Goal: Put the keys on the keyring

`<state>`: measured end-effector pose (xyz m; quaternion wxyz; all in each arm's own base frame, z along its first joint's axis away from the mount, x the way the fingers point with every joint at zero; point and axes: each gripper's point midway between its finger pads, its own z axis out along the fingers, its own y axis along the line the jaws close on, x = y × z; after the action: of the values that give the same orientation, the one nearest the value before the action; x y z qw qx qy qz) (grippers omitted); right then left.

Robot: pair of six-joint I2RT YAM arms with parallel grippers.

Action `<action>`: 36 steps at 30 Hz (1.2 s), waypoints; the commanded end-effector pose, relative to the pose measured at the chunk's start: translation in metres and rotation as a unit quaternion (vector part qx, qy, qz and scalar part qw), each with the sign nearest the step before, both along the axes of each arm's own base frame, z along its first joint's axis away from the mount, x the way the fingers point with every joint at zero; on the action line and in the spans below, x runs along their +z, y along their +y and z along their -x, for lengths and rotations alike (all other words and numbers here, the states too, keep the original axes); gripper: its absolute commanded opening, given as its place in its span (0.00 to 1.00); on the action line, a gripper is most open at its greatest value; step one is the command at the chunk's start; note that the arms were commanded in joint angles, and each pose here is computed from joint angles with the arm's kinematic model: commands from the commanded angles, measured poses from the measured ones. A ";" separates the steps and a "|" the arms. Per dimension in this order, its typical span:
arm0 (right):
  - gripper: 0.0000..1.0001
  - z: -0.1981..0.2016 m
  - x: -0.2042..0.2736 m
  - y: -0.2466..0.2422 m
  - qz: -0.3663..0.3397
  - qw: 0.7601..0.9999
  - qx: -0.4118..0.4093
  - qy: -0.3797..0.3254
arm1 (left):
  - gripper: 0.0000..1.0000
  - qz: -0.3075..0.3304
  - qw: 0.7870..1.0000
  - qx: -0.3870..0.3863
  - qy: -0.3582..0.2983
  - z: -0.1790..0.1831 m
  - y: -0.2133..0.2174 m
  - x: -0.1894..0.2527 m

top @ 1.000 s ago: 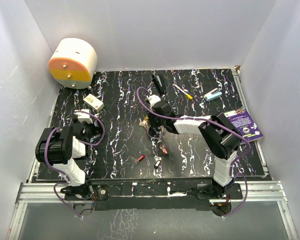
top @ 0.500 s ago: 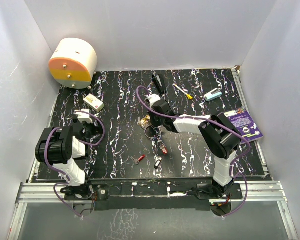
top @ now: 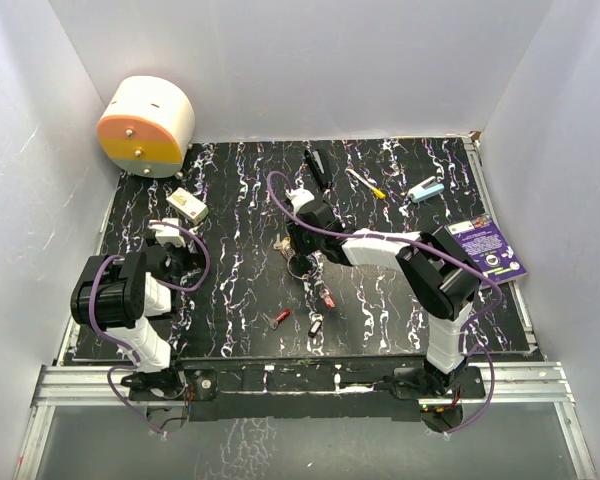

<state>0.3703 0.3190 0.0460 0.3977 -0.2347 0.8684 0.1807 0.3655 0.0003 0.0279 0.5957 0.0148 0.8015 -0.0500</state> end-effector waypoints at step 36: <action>0.35 -0.008 -0.014 0.026 -0.014 0.999 0.003 0.029 | 0.97 -0.004 1.000 -0.011 -0.023 -0.009 -0.002 0.013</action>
<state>0.3743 0.3376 0.0348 0.3811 -0.2325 0.8779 0.1731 0.3655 0.0003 0.0279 0.5957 0.0150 0.8015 -0.0502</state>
